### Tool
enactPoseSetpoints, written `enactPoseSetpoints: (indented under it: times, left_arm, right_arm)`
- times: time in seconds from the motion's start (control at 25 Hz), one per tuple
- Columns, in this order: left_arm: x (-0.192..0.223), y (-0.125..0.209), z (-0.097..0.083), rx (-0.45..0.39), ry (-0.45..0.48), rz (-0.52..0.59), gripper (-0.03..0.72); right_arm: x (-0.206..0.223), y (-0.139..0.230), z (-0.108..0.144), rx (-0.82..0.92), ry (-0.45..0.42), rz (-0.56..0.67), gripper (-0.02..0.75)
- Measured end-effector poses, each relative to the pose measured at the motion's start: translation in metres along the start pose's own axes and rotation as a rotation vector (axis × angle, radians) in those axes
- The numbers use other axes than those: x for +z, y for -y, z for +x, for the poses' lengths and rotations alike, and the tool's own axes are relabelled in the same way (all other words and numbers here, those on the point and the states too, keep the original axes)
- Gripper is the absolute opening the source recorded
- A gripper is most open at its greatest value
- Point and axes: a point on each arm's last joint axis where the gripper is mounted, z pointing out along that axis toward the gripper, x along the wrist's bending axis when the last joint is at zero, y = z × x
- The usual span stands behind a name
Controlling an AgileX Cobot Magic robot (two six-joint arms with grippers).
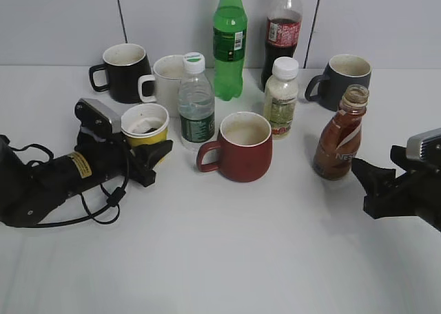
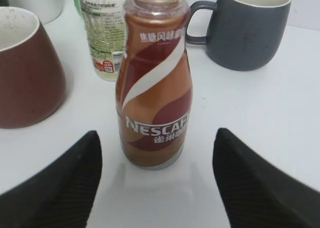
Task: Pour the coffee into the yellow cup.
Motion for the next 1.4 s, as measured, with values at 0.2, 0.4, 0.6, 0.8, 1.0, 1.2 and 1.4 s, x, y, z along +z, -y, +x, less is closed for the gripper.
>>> enactPoseSetpoints:
  times: [0.2, 0.4, 0.6, 0.8, 1.0, 1.2, 1.4]
  left_arm:
    - [0.0, 0.001, 0.0, -0.001, 0.0, 0.001, 0.386]
    - [-0.005, -0.012, -0.002, 0.013, 0.002, -0.02, 0.37]
    - [-0.01, -0.02, -0.004, 0.019, 0.004, -0.031, 0.365]
    - [-0.011, -0.026, -0.006, 0.038, 0.027, -0.044, 0.363]
    - [-0.012, -0.03, -0.006, 0.043, 0.028, -0.053, 0.362]
    - [-0.012, -0.03, -0.006, 0.045, 0.029, -0.054, 0.362]
    - [-0.012, -0.03, -0.006, 0.046, 0.032, -0.053, 0.362]
  right_arm:
    - [0.0, 0.0, 0.0, 0.0, 0.0, 0.001, 0.519]
    - [0.011, 0.006, 0.003, -0.012, -0.041, 0.024, 0.578]
    - [0.029, 0.022, 0.002, -0.001, -0.039, 0.082, 0.611]
    - [0.051, 0.03, -0.001, 0.003, -0.033, 0.093, 0.615]
    - [0.07, 0.033, -0.002, -0.001, -0.042, 0.078, 0.617]
    - [0.086, 0.034, -0.003, -0.004, -0.049, 0.06, 0.612]
    - [0.096, 0.036, -0.003, 0.007, -0.056, 0.052, 0.563]
